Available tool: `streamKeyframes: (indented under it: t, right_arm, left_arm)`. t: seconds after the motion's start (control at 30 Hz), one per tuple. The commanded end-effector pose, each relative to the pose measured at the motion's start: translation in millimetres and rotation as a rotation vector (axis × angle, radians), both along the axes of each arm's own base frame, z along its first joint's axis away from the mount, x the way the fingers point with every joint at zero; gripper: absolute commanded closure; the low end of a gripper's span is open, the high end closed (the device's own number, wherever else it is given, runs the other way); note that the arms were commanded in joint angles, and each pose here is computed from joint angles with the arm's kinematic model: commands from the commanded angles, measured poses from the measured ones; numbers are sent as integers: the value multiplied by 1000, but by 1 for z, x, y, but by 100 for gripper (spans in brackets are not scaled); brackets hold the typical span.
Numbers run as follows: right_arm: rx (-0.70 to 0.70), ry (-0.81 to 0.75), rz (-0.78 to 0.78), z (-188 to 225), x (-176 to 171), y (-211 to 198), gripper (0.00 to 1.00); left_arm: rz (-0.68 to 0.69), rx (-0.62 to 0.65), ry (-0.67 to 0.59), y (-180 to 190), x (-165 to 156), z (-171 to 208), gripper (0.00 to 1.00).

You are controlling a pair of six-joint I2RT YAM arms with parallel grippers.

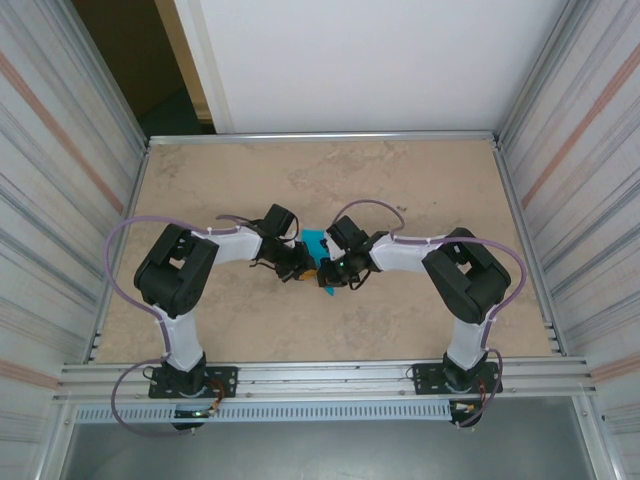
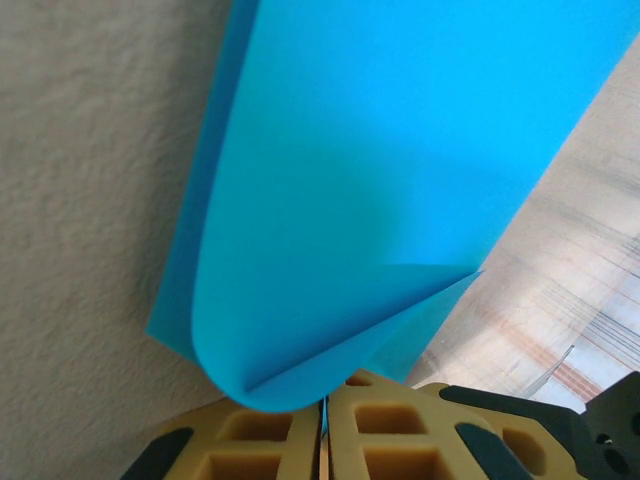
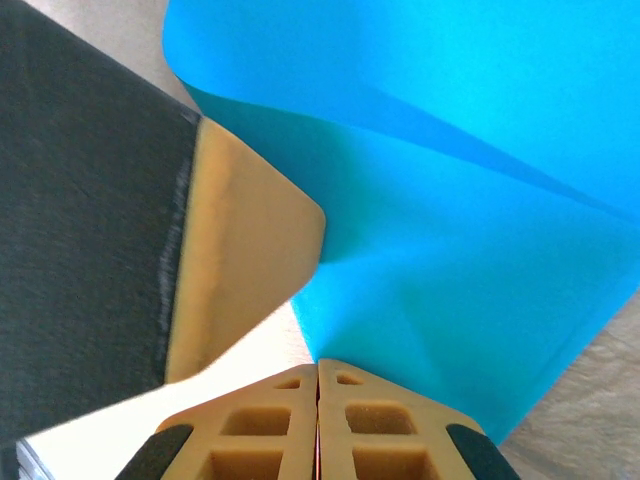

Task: Fold a paper plane with a square sheet of paper (pick it up from the middle)
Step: Third fold the triangle at the center of the table.

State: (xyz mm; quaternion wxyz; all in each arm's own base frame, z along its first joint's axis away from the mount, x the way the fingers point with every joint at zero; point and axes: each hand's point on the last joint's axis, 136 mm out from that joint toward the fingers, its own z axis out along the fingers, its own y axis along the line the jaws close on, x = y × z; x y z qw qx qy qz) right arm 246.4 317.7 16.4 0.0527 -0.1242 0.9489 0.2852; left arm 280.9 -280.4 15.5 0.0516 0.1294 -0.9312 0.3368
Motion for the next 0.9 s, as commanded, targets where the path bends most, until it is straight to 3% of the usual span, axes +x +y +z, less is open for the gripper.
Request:
streamKeyframes:
  t: [0.0, 0.5, 0.73, 0.87]
  right_arm:
    - [-35, 56, 8, -10, -16, -14, 93]
    - [-82, 99, 6, -10, -56, -54, 93]
    - [28, -59, -30, 45, -31, -44, 93]
    - [57, -90, -53, 53, -13, -30, 92]
  left_arm:
    - [36, 174, 129, 33, -24, -45, 90]
    - [31, 163, 126, 31, -21, -42, 91]
    - [27, 137, 104, 26, -17, -34, 91]
    - [26, 121, 94, 23, -14, -30, 91]
